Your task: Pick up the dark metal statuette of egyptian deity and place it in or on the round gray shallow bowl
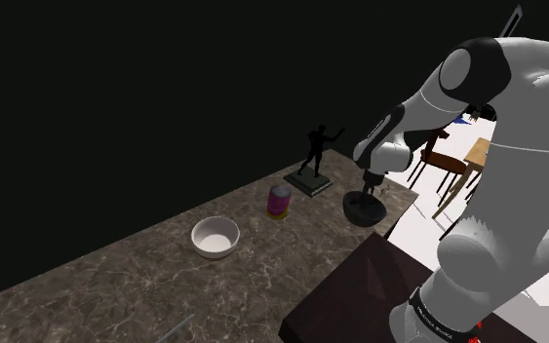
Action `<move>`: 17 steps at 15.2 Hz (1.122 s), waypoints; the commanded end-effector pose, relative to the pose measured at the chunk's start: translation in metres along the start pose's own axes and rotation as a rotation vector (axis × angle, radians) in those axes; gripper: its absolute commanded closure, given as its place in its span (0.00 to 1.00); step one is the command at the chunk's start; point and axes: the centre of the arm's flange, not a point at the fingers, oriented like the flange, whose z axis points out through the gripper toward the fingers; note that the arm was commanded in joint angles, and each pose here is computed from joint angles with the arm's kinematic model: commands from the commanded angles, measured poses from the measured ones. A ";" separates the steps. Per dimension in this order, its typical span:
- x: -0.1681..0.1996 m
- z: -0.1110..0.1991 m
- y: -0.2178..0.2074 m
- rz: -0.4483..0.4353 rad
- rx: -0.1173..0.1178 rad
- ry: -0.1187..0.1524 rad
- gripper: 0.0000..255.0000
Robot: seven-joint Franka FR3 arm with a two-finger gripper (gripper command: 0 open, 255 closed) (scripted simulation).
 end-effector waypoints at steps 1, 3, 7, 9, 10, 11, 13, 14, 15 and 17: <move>0.000 0.000 0.000 0.000 0.000 0.000 0.00; 0.000 0.000 0.000 0.000 0.000 0.000 0.00; 0.000 -0.013 0.000 0.000 0.000 0.000 0.00; 0.000 -0.040 0.000 0.000 0.000 0.000 0.00; 0.000 -0.050 0.000 0.000 0.000 0.000 0.00; 0.000 -0.050 0.000 0.000 0.000 0.000 0.00; 0.000 -0.050 0.000 0.000 0.000 0.000 0.00; 0.000 -0.050 0.000 0.000 0.000 0.000 0.00; 0.000 -0.050 0.000 0.000 0.000 0.000 0.00; 0.000 -0.050 0.000 0.000 0.000 0.000 0.00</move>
